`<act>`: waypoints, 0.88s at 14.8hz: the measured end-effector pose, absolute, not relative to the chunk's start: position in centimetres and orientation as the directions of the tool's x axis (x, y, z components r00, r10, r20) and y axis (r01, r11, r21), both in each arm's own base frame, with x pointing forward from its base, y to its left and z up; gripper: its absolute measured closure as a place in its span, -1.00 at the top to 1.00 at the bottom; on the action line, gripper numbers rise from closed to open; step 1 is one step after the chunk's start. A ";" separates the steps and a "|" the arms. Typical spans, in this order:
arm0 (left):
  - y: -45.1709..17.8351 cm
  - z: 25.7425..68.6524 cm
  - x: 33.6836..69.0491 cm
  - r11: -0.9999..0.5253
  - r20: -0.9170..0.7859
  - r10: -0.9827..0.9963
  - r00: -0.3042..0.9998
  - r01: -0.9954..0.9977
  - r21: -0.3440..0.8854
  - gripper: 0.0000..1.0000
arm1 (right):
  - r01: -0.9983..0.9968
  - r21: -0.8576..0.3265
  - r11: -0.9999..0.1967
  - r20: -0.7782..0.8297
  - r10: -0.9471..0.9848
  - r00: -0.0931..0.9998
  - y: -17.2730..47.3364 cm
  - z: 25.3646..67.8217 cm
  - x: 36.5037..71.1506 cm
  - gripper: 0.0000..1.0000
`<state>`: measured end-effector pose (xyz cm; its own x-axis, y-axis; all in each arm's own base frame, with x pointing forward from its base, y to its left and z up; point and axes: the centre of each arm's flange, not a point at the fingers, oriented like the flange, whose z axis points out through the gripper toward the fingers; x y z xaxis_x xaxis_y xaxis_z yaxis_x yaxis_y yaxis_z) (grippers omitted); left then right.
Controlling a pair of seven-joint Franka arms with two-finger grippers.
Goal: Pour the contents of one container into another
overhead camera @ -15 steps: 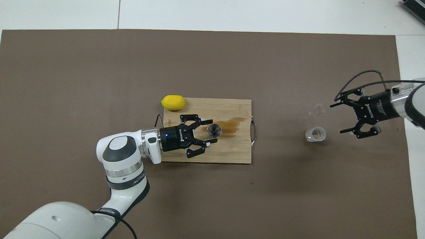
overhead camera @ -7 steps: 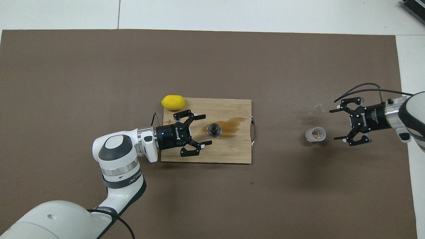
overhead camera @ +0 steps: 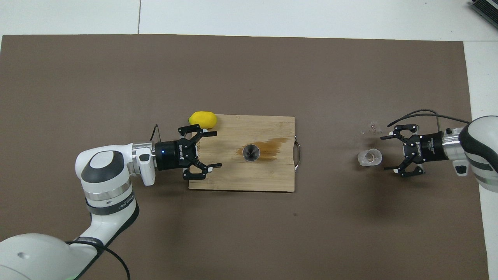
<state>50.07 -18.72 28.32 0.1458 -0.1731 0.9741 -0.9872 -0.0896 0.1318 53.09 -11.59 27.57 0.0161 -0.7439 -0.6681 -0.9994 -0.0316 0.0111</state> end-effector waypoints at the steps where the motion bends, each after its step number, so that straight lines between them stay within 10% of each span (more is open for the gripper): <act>1: -17.1 28.8 50.4 -0.075 0.973 -0.192 0.126 -0.991 0.114 1.00 | -0.999 0.004 -0.032 -0.681 -0.732 0.021 -11.4 26.8 52.8 1.00; 6: -7.6 32.8 51.9 0.016 0.945 -0.327 0.022 -0.999 0.029 1.00 | -1.000 0.010 -0.001 -0.718 -0.696 -0.007 -10.5 24.9 51.5 0.94; 13: 3.9 46.3 54.7 0.098 0.782 -0.623 -0.007 -0.993 0.069 1.00 | -1.000 0.011 0.020 -0.729 -0.684 -0.021 -10.2 25.1 51.5 0.00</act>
<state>54.69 3.87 46.31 -0.0069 -0.6233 0.7819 -0.9928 0.0977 0.0691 51.47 -10.23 25.06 -0.0214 -0.6844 -0.7288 -0.9997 0.0196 0.0110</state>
